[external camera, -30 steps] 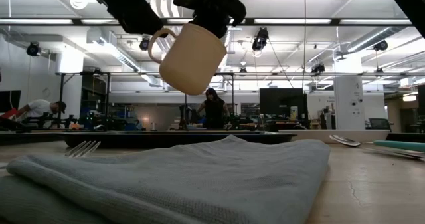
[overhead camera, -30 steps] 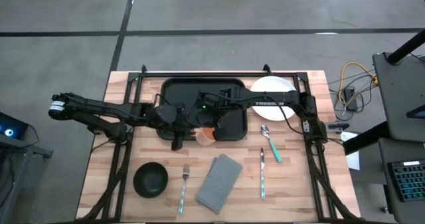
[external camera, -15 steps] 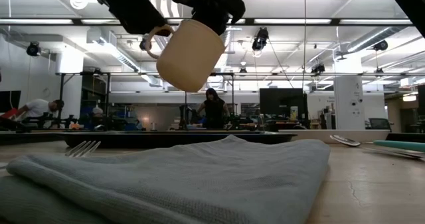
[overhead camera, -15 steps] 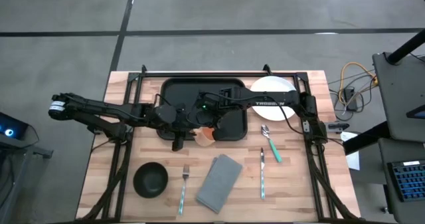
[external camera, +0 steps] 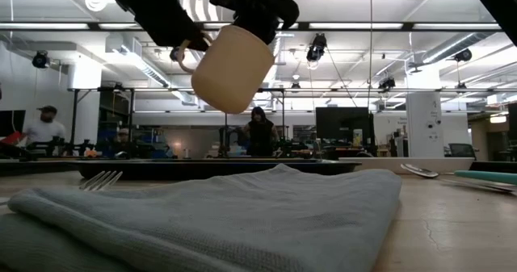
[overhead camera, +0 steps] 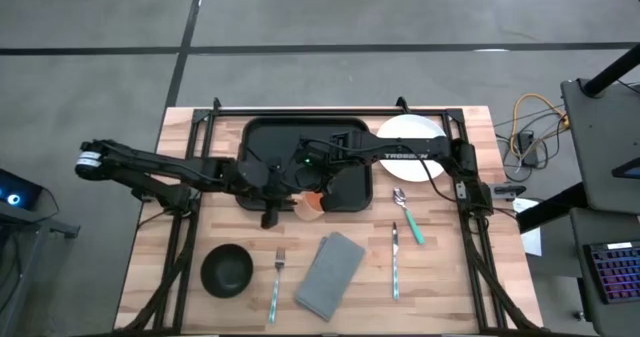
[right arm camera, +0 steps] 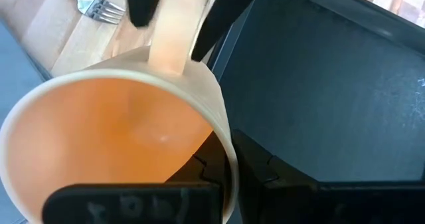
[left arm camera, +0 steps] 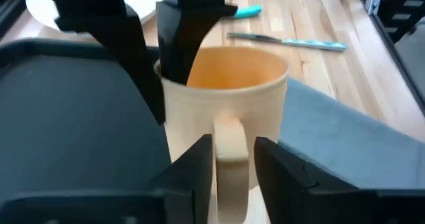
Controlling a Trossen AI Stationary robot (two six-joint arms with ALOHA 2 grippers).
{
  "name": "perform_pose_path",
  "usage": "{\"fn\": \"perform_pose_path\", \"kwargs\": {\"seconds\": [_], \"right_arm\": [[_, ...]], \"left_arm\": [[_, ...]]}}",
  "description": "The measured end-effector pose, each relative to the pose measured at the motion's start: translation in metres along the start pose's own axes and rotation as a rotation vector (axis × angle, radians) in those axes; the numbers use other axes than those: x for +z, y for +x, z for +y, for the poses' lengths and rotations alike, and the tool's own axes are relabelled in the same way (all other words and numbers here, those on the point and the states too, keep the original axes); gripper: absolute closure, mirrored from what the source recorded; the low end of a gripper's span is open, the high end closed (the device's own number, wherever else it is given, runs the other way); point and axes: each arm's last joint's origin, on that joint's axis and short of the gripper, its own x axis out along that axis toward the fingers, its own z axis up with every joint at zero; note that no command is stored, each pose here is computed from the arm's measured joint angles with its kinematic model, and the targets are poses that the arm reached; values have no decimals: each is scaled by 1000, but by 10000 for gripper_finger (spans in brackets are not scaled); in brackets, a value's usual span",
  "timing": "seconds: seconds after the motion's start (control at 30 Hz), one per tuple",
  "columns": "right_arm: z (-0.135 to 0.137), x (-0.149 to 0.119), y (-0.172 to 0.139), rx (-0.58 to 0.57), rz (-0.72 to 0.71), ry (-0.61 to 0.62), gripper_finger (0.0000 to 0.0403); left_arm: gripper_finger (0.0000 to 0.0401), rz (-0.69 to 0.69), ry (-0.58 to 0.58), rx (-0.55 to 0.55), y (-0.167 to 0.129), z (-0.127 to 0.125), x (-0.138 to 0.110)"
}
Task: Set up tray
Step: Put the mug on the top left of the serving tray
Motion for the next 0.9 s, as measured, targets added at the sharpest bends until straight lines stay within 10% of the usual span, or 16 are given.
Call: {"fn": "perform_pose_path", "kwargs": {"seconds": [0.4,0.67,0.9], "right_arm": [[0,-1,-1,16,6,2,390],[-3,5,-43,-34,45,24,289],[-13,-16,-124,-159,0,192,212]], "left_arm": [[379,-5,-39,26,2,8,2],[379,-14,-43,109,-1,13,3],[379,-55,-31,462,-8,31,0]]}}
